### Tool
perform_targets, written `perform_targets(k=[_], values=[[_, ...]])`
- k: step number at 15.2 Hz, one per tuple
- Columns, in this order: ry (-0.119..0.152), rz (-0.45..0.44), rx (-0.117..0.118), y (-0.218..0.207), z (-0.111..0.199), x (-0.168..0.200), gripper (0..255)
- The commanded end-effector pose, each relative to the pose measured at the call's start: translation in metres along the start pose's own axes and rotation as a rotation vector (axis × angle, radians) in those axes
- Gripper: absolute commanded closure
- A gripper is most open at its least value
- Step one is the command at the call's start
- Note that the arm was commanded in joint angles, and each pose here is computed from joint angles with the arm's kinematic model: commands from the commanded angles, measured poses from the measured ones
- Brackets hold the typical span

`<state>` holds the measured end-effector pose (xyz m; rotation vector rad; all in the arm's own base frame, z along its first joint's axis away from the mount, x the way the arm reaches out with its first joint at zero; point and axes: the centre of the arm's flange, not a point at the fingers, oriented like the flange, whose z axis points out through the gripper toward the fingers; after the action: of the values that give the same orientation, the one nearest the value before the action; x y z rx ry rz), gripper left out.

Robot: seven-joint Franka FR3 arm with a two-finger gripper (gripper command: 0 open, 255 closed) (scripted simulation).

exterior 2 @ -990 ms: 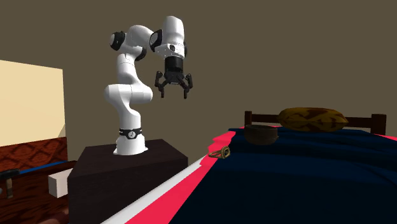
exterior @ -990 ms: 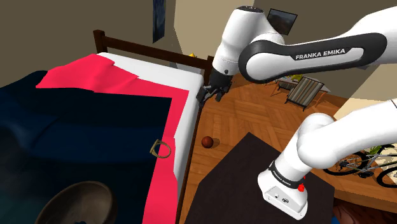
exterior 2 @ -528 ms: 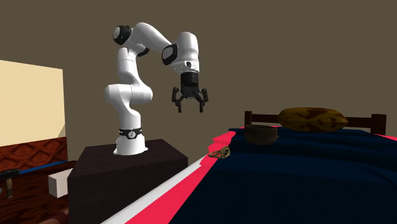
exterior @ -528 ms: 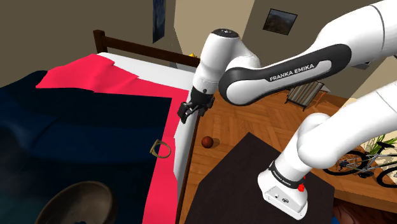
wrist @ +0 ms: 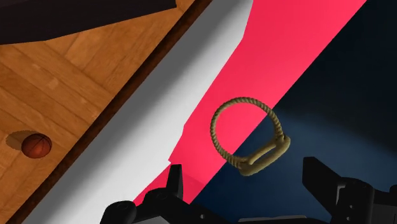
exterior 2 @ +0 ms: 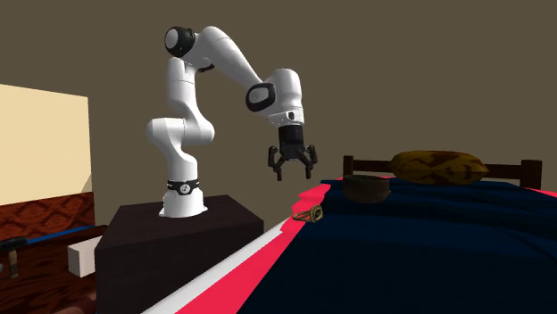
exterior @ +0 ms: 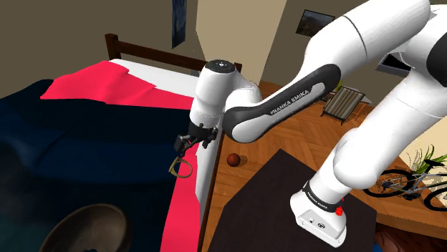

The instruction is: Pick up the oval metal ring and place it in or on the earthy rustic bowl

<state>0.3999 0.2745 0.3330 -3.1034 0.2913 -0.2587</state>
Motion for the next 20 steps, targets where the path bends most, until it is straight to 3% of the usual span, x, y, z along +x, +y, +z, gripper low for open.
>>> perform_targets(k=[1,6,13,20], values=[[0.001,0.007,0.009,-0.019,0.019,0.000,0],[0.002,0.021,0.026,-0.063,0.060,0.003,0],[0.002,0.021,0.026,-0.064,0.097,0.003,0],[0.002,0.021,0.026,-0.064,0.100,0.003,0]])
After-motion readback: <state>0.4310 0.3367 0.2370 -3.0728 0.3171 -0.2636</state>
